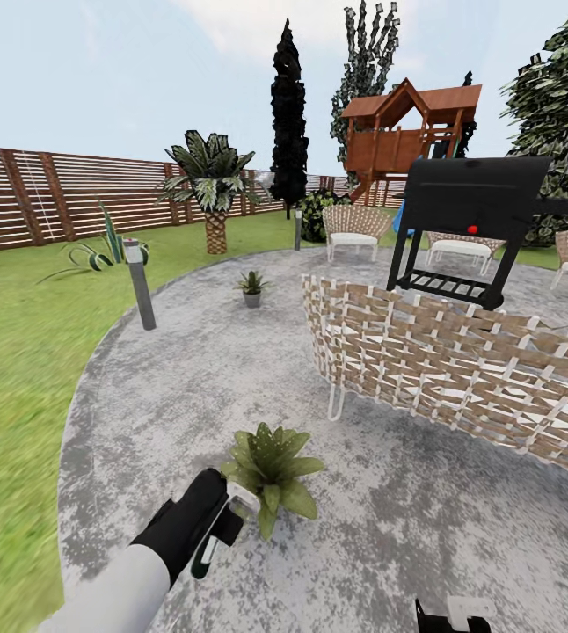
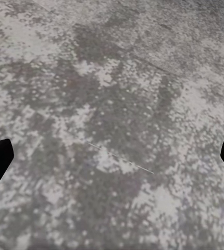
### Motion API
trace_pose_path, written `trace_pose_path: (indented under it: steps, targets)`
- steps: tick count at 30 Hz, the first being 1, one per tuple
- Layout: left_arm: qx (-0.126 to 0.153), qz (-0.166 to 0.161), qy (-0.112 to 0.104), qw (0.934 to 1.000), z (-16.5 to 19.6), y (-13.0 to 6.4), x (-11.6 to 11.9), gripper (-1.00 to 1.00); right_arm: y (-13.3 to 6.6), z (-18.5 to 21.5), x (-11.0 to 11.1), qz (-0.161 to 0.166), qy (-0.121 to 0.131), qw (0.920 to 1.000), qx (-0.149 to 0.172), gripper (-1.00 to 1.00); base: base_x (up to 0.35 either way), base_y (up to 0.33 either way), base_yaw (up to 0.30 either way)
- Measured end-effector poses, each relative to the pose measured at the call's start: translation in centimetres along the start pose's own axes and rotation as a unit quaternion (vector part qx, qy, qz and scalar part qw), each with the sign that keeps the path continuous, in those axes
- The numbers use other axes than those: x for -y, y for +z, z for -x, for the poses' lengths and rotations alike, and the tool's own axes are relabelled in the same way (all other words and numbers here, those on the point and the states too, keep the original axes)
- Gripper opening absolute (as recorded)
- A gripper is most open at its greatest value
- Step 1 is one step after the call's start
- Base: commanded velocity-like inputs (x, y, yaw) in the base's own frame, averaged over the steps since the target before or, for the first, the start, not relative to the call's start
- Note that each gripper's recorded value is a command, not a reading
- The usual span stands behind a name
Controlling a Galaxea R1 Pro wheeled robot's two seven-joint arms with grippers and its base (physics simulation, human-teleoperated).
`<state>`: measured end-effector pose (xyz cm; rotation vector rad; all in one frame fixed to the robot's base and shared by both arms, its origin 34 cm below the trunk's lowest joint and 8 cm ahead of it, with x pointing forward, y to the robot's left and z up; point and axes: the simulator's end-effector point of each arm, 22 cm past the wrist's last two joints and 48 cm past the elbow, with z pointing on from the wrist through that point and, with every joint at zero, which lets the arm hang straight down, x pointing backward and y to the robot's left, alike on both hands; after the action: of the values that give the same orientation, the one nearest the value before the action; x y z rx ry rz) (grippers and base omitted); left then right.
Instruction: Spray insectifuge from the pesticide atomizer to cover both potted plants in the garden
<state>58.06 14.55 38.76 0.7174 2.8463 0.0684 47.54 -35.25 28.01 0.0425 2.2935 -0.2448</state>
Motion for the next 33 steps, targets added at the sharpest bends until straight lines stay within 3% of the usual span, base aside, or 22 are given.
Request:
trace_pose_path:
  steps: [3, 6, 10, 15, 19, 25, 30, 33]
  targets:
    - [-0.005, -0.005, 0.001, 1.0000, -1.1, 0.7, 0.7, -1.00, 0.0, 0.0, 0.0, 0.000, 0.000, 1.0000, 0.000, 1.00, 0.000, 0.000, 0.000]
    - [0.027, -0.013, -0.001, 0.9996, 0.3, 0.6, 1.0, -1.00, 0.0, 0.0, 0.0, 0.000, 0.000, 1.0000, 0.000, 1.00, 0.000, 0.000, 0.000]
    - [0.055, -0.044, -0.023, 0.9973, 1.7, 0.3, 2.2, -1.00, 0.0, 0.0, 0.0, 0.000, 0.000, 1.0000, 0.000, 1.00, 0.000, 0.000, 0.000]
    - [0.036, -0.050, -0.029, 0.9977, -0.5, 1.5, 2.6, -1.00, 0.0, 0.0, 0.0, 0.000, 0.000, 1.0000, 0.000, 1.00, 0.000, 0.000, 0.000]
    - [0.002, -0.061, -0.031, 0.9976, -4.8, 3.5, 4.4, -1.00, 0.0, 0.0, 0.0, 0.000, 0.000, 1.0000, 0.000, 1.00, 0.000, 0.000, 0.000]
    - [0.005, -0.063, -0.034, 0.9974, -4.6, 3.3, 4.4, -1.00, 0.0, 0.0, 0.0, 0.000, 0.000, 1.0000, 0.000, 1.00, 0.000, 0.000, 0.000]
    - [0.026, -0.068, -0.096, 0.9927, -2.4, 2.3, 1.7, -1.00, 0.0, 0.0, 0.0, 0.000, 0.000, 1.0000, 0.000, 1.00, 0.000, 0.000, 0.000]
    - [0.018, -0.070, -0.100, 0.9923, -3.3, 2.8, 2.0, -1.00, 0.0, 0.0, -0.1, 0.000, 0.000, 1.0000, 0.000, 1.00, 0.000, 0.000, 0.000]
